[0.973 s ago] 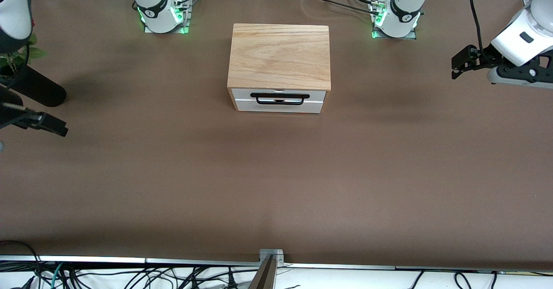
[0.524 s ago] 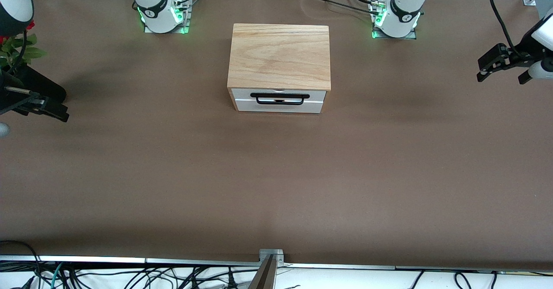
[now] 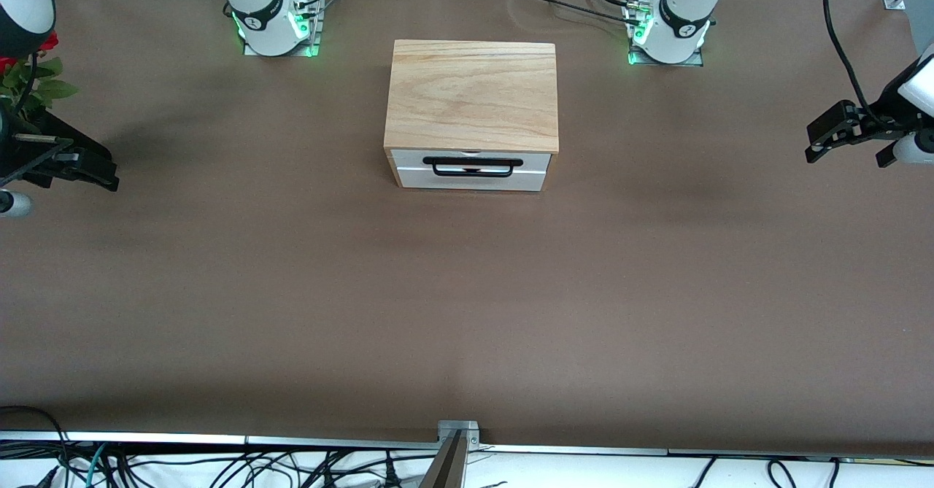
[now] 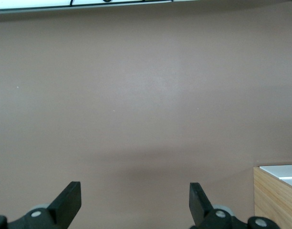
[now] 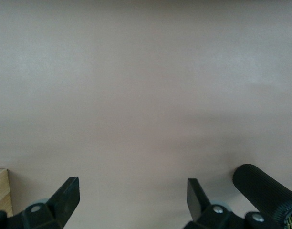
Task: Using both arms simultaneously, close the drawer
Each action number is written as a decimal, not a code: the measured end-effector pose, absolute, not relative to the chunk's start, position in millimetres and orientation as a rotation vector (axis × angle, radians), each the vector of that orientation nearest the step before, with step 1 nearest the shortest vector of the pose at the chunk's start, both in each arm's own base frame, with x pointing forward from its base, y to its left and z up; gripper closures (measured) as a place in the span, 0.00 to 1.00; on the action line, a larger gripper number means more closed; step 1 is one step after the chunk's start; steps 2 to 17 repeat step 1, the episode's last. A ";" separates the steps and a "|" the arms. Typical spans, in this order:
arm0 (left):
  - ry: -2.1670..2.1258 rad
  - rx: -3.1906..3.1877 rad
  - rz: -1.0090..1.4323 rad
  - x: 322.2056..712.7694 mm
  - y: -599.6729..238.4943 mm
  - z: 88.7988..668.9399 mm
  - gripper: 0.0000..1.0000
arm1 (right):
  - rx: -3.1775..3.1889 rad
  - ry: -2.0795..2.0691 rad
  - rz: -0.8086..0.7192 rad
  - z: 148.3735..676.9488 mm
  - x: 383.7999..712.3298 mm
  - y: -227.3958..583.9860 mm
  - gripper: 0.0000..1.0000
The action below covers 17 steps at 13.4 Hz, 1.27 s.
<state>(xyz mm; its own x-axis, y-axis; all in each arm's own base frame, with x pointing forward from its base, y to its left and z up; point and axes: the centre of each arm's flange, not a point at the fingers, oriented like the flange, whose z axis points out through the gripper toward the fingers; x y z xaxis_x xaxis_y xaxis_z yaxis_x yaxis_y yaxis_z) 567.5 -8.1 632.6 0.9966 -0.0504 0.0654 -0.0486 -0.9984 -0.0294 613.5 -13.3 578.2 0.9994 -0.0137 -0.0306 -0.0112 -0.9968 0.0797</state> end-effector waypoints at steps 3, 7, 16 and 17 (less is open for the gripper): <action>0.077 -3.111 -0.105 567.6 -8.1 633.2 0.00 | 3.062 -0.016 -0.048 578.2 613.4 -12.5 0.00; 0.077 -3.111 -0.105 567.6 -8.1 633.2 0.00 | 3.062 -0.016 -0.048 578.2 613.4 -12.5 0.00; 0.077 -3.111 -0.105 567.6 -8.1 633.2 0.00 | 3.062 -0.016 -0.048 578.2 613.4 -12.5 0.00; 0.077 -3.111 -0.105 567.6 -8.1 633.2 0.00 | 3.062 -0.016 -0.048 578.2 613.4 -12.5 0.00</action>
